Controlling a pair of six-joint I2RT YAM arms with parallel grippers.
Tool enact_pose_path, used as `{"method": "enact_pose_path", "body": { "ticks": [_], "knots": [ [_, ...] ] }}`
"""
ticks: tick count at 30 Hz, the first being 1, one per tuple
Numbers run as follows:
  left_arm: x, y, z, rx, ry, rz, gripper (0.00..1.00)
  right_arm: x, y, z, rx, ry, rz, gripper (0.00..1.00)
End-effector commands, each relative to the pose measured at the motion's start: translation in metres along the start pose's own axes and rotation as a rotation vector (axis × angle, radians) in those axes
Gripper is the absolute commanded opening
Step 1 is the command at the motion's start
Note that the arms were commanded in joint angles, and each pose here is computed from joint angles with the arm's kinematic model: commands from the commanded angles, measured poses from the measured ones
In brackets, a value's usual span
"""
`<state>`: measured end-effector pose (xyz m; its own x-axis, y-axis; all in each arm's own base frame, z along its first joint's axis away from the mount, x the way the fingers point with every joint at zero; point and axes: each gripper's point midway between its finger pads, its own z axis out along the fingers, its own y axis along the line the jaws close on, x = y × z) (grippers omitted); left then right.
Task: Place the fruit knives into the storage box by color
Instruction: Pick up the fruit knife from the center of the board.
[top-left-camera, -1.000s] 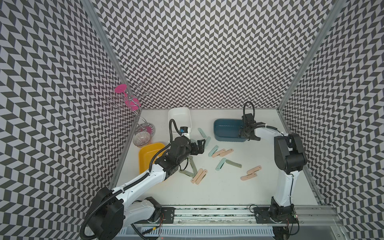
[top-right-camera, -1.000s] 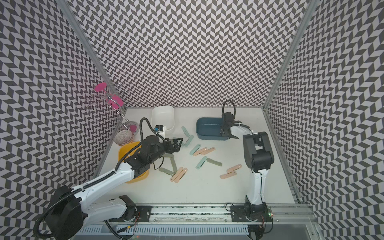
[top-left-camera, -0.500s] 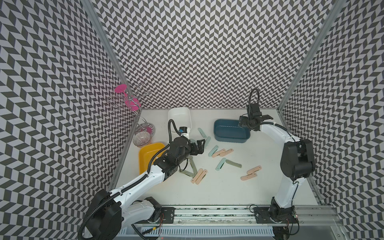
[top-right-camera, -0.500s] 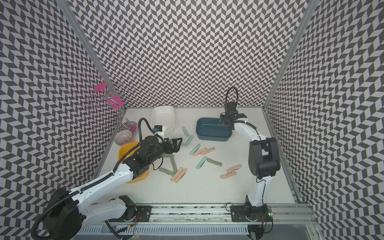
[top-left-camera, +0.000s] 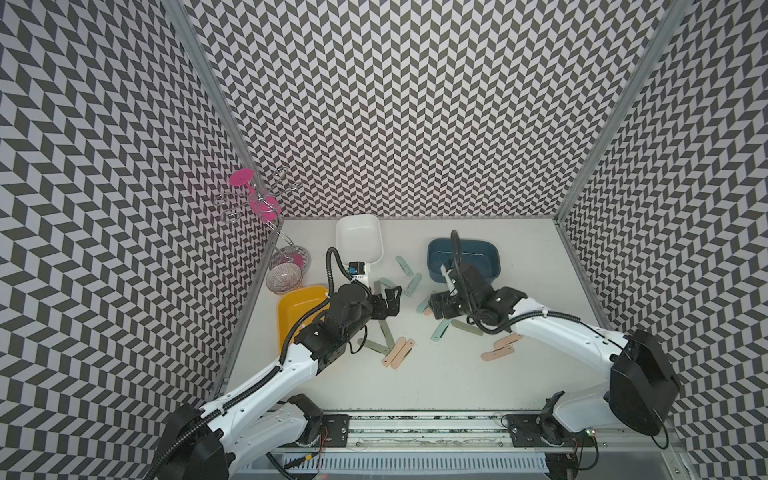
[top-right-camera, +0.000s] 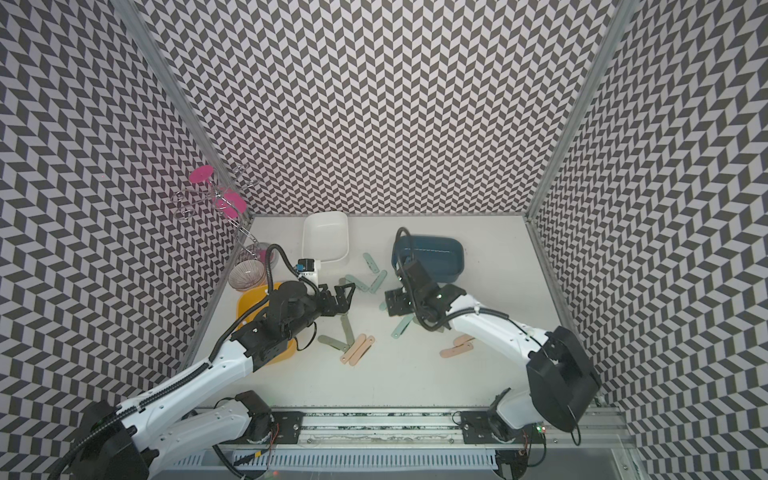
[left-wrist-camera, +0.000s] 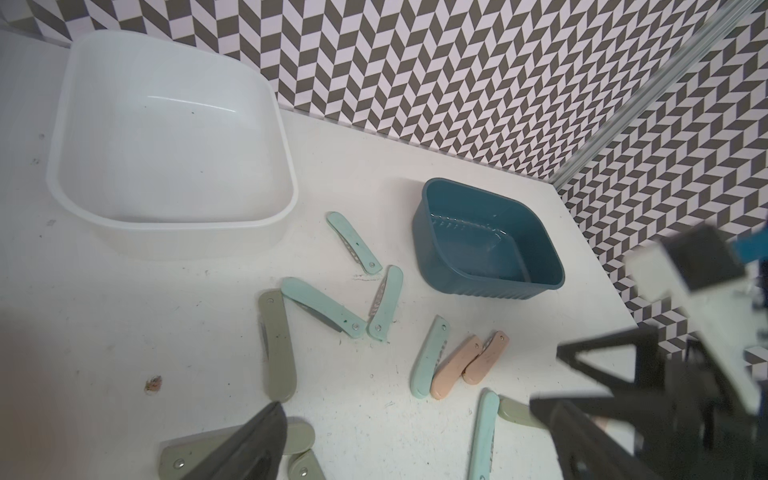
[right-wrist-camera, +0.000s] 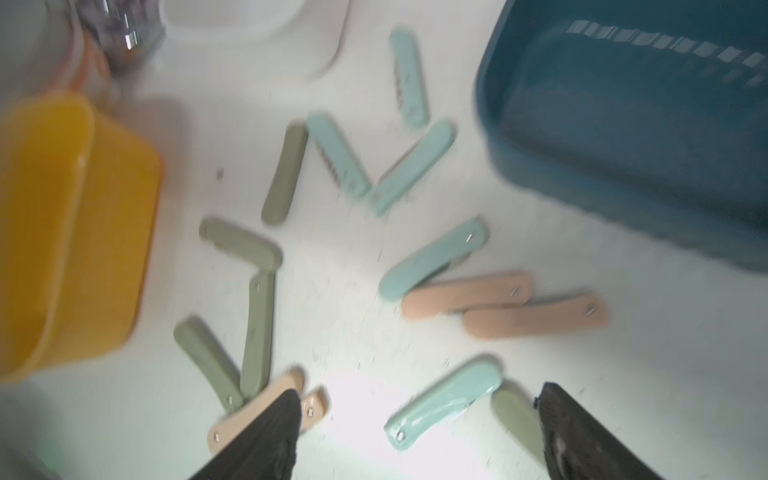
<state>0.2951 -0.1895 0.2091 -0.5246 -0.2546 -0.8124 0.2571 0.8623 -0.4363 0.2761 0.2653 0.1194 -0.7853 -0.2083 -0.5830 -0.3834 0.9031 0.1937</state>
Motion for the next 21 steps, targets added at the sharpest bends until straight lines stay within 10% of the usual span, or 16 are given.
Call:
{"method": "enact_pose_path", "body": {
  "ticks": [1, 21],
  "knots": [
    [-0.004, 0.018, -0.007, -0.068, -0.007, -0.001, 1.0, 0.029, 0.032, -0.005, -0.009, -0.003, -0.022, 0.87],
    [-0.033, 0.077, -0.022, -0.144, -0.057, -0.141, 1.0, 0.092, 0.139, 0.039, 0.107, 0.046, -0.312, 0.91]
  ]
}}
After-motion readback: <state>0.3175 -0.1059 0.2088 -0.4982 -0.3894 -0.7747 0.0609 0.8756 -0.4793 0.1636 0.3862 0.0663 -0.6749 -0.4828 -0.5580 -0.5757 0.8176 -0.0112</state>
